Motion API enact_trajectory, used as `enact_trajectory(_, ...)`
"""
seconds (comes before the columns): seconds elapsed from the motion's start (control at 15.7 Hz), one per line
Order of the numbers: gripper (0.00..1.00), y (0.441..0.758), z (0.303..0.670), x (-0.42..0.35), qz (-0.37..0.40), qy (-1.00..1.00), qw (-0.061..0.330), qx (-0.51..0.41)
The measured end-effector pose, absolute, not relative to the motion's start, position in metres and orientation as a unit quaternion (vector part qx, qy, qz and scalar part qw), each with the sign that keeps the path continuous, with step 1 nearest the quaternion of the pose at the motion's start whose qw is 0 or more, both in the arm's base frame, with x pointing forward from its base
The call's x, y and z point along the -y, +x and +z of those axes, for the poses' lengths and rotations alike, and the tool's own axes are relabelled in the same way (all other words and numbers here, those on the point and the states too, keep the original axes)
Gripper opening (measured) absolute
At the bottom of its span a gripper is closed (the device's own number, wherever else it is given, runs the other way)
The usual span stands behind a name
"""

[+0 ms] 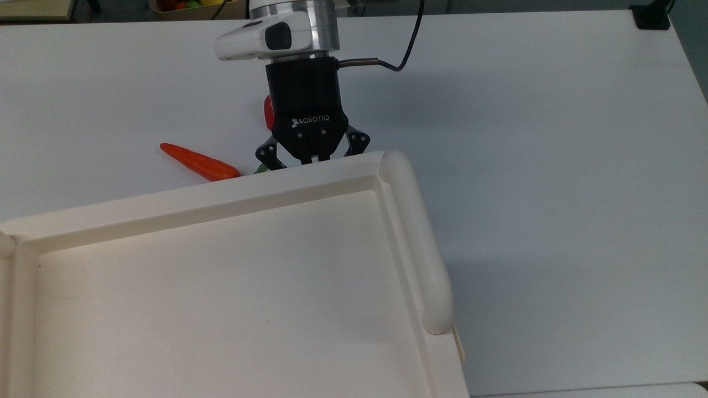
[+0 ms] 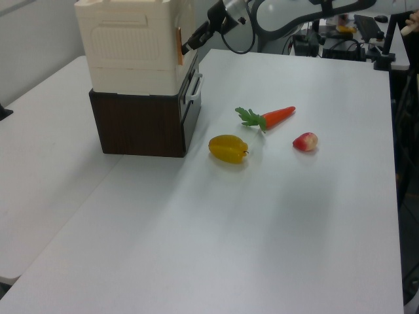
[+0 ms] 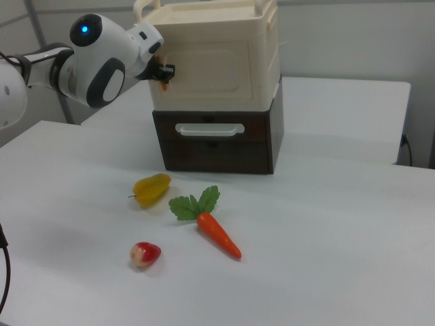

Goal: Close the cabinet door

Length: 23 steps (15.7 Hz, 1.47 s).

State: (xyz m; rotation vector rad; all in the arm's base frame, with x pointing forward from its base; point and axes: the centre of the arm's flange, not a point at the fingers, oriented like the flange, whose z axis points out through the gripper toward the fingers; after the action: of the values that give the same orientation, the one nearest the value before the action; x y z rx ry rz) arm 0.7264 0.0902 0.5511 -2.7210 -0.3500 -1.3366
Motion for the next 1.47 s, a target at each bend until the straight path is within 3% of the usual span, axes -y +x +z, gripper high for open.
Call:
enact_trajectory(0.38, 0.04, 0.721, 0.549, -0.073, -0.403, -0.907, 0.043, 0.114)
enact_trajectory(0.51, 0.05, 0.711, 0.549, -0.046, -0.337, -0.933, 0.048, 0.113)
enact_trajectory(0.57, 0.1, 0.702, 0.553, -0.028, -0.296, -0.947, 0.051, 0.112)
enact_trajectory(0.83, 0.15, 0.65, 0.581, 0.032, -0.159, -0.982, 0.071, 0.077)
enact_trajectory(1.09, 0.19, 0.617, 0.584, 0.055, -0.073, -0.996, 0.054, 0.016)
enact_trajectory(1.28, 0.42, 0.612, 0.568, 0.062, -0.043, -0.999, 0.021, -0.004)
enact_trajectory(1.47, 0.74, 0.608, 0.551, 0.066, -0.021, -1.0, 0.001, -0.01)
